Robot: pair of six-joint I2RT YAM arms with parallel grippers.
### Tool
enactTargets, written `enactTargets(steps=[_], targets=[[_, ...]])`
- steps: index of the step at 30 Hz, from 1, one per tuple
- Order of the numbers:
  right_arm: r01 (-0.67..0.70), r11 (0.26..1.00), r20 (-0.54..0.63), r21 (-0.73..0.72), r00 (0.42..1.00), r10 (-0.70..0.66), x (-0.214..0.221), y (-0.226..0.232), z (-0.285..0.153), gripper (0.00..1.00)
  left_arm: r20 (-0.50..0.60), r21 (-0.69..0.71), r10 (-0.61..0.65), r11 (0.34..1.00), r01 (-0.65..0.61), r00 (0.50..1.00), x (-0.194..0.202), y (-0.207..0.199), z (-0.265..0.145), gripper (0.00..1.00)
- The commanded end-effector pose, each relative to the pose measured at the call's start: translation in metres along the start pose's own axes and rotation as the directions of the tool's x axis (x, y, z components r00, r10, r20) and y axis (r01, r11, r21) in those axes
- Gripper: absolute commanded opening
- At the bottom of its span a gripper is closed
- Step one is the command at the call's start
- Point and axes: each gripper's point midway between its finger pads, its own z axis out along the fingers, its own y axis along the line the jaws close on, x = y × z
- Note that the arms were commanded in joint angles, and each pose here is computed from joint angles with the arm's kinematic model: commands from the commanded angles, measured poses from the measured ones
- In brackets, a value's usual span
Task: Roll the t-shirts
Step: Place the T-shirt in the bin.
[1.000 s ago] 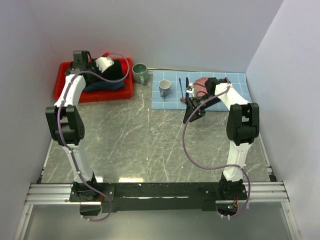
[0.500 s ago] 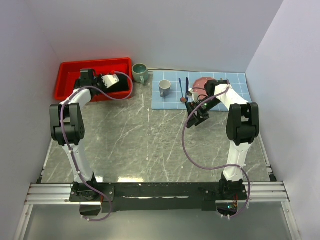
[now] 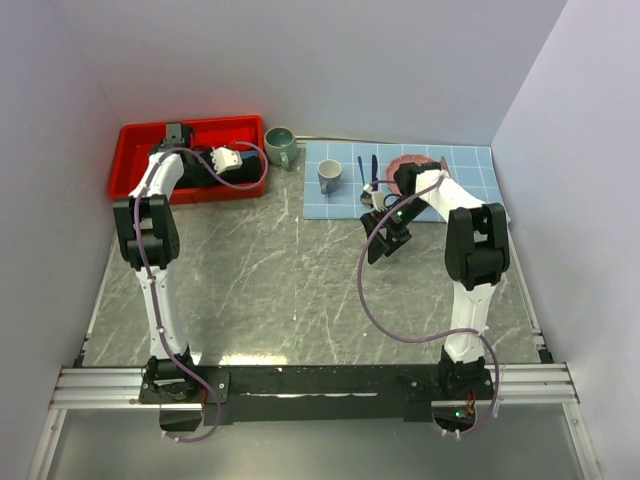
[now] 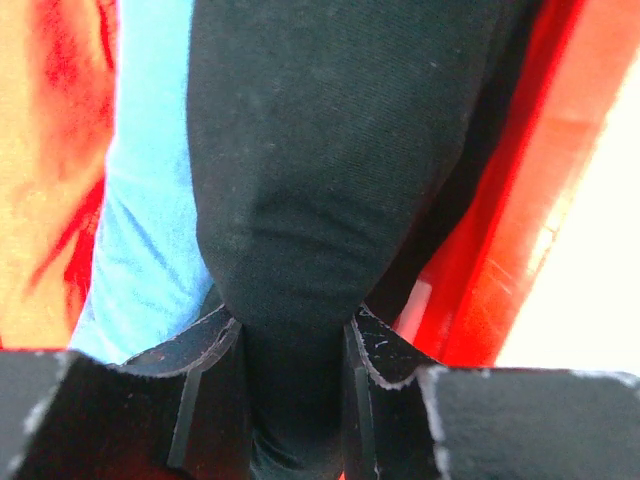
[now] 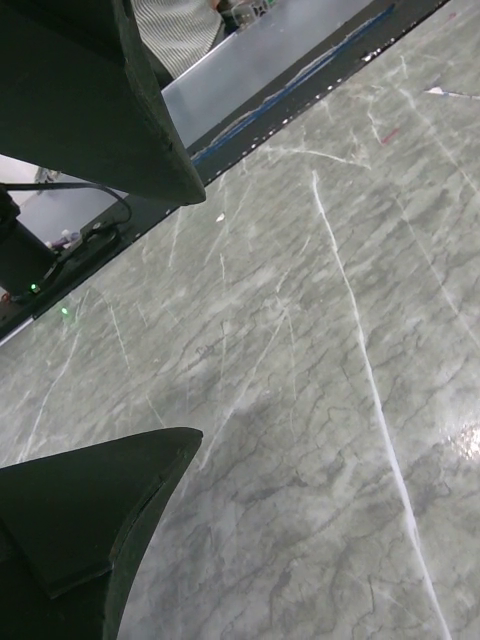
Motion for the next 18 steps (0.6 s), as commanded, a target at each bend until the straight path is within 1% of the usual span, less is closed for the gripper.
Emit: enactTargets(steps=[1,2,3,5,6,7,8,9,10,12,13,15,16,18], targets=[[0.017,1.000,0.019,0.014,1.000,-0.018,-0.010,-0.005,-0.005,1.00,-0.042,0.223,0.012,0.975,-0.002,0.999,0.003,-0.055,0.000,0.03],[0.017,1.000,0.019,0.012,1.000,-0.017,-0.011,-0.005,-0.004,1.00,-0.056,0.245,0.028,0.969,-0.013,0.998,0.005,-0.060,0.002,0.04],[0.019,1.000,0.021,0.014,1.000,-0.019,-0.012,-0.005,-0.005,1.00,-0.089,0.252,0.017,0.968,0.006,0.996,0.011,-0.061,0.001,0.04],[0.017,1.000,0.022,0.010,1.000,-0.017,-0.012,-0.005,-0.004,1.00,-0.097,0.244,-0.009,0.969,0.032,0.995,0.015,-0.062,0.001,0.06],[0.014,1.000,0.023,0.007,1.000,-0.015,-0.012,-0.006,-0.004,1.00,-0.100,0.236,0.004,0.972,0.020,0.995,0.016,-0.061,0.000,0.07],[0.011,1.000,0.023,0.005,1.000,-0.012,-0.011,-0.006,-0.003,1.00,-0.096,0.226,0.005,0.974,0.017,0.995,0.015,-0.061,0.000,0.13],[0.010,1.000,0.022,0.005,1.000,-0.010,-0.012,-0.006,-0.003,1.00,-0.095,0.228,-0.019,0.973,0.040,0.995,0.018,-0.067,0.003,0.17],[0.010,1.000,0.021,0.008,1.000,-0.010,-0.012,-0.007,-0.003,1.00,-0.079,0.194,-0.023,0.980,0.038,0.997,0.013,-0.059,0.002,0.21],[0.010,1.000,0.019,0.010,1.000,-0.010,-0.012,-0.008,-0.004,1.00,-0.075,0.192,-0.043,0.980,0.057,0.996,0.013,-0.061,0.004,0.34],[0.018,1.000,0.020,0.020,1.000,-0.018,-0.013,-0.008,-0.006,1.00,-0.072,0.179,-0.103,0.977,0.115,0.992,0.010,-0.056,0.007,0.41],[0.018,1.000,0.021,0.022,1.000,-0.018,-0.013,-0.009,-0.006,1.00,-0.078,0.182,-0.123,0.974,0.136,0.989,0.010,-0.056,0.006,0.49],[0.012,1.000,0.028,0.018,1.000,-0.012,-0.013,-0.009,-0.008,1.00,-0.077,0.164,-0.157,0.972,0.167,0.985,0.007,-0.049,0.000,0.56],[0.009,1.000,0.031,0.016,0.999,-0.010,-0.014,-0.009,-0.009,1.00,-0.075,0.147,-0.159,0.975,0.169,0.984,0.006,-0.045,-0.004,0.61],[0.012,1.000,0.047,0.016,0.999,-0.012,-0.016,-0.009,-0.014,1.00,-0.061,0.114,-0.164,0.979,0.170,0.985,-0.005,-0.038,-0.022,0.64]])
